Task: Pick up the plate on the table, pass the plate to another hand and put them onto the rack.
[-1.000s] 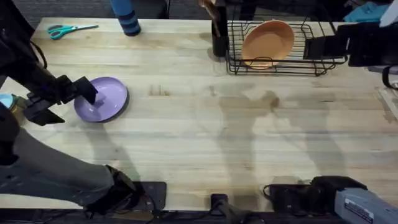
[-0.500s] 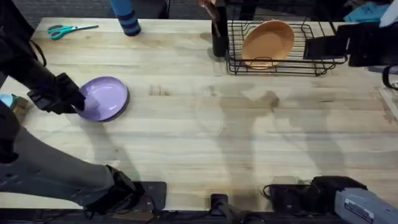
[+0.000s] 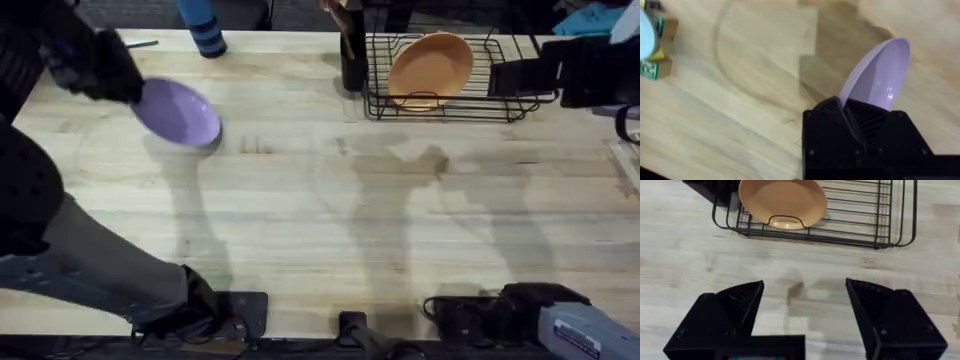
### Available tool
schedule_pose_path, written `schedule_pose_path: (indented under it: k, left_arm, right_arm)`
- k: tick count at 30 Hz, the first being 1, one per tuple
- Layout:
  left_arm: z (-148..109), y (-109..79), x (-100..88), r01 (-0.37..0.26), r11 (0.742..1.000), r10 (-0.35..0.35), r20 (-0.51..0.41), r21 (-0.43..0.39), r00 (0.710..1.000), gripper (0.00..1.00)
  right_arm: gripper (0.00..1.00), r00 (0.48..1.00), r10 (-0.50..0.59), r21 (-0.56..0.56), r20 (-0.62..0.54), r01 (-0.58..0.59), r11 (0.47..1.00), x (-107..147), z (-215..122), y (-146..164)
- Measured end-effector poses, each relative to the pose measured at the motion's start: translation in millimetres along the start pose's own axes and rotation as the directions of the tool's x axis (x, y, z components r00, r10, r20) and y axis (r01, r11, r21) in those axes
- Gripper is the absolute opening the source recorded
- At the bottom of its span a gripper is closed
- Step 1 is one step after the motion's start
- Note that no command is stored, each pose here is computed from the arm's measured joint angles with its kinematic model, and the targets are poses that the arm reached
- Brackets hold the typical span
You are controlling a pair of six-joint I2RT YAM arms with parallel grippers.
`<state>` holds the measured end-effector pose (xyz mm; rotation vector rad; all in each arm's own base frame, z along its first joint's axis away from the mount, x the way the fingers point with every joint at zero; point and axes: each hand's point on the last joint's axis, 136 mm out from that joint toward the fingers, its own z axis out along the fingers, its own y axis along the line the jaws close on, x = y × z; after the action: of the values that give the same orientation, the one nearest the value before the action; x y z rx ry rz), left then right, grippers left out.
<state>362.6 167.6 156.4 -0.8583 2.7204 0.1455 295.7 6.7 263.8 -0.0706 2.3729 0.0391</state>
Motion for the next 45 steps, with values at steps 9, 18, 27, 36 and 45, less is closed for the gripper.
schedule_pose_path:
  k: [9, 18, 27, 36, 45]
  left_arm:
    - [-50.1, -62.2, -3.1, -0.136, 0.987, 0.133, 0.049, 0.082, 0.990, 0.042]
    - [-66.4, -121.8, 22.1, -0.280, 0.948, 0.274, 0.056, 0.151, 0.960, 0.042]
    - [-93.7, -167.2, 51.4, -0.395, 0.890, 0.381, 0.104, 0.226, 0.919, 0.042]
    - [-136.4, -219.6, 96.5, -0.469, 0.755, 0.461, 0.137, 0.458, 0.877, 0.042]
    - [-161.4, -274.1, 137.5, -0.495, 0.658, 0.496, 0.168, 0.567, 0.852, 0.042]
  right_arm:
    - [0.993, 1.000, -0.003, 0.000, -0.001, 0.003, 1.000, 0.1, 0.0, 0.0]
    - [0.993, 1.000, -0.006, 0.000, 0.000, 0.006, 1.000, 0.1, 0.0, 0.0]
    - [0.993, 1.000, -0.006, 0.000, 0.000, 0.006, 1.000, 0.1, 0.0, 0.0]
    - [0.993, 1.000, -0.006, 0.000, 0.000, 0.006, 1.000, 0.1, 0.0, 0.1]
    - [0.993, 1.000, -0.006, 0.000, -0.001, 0.006, 1.000, 0.1, 0.1, 0.1]
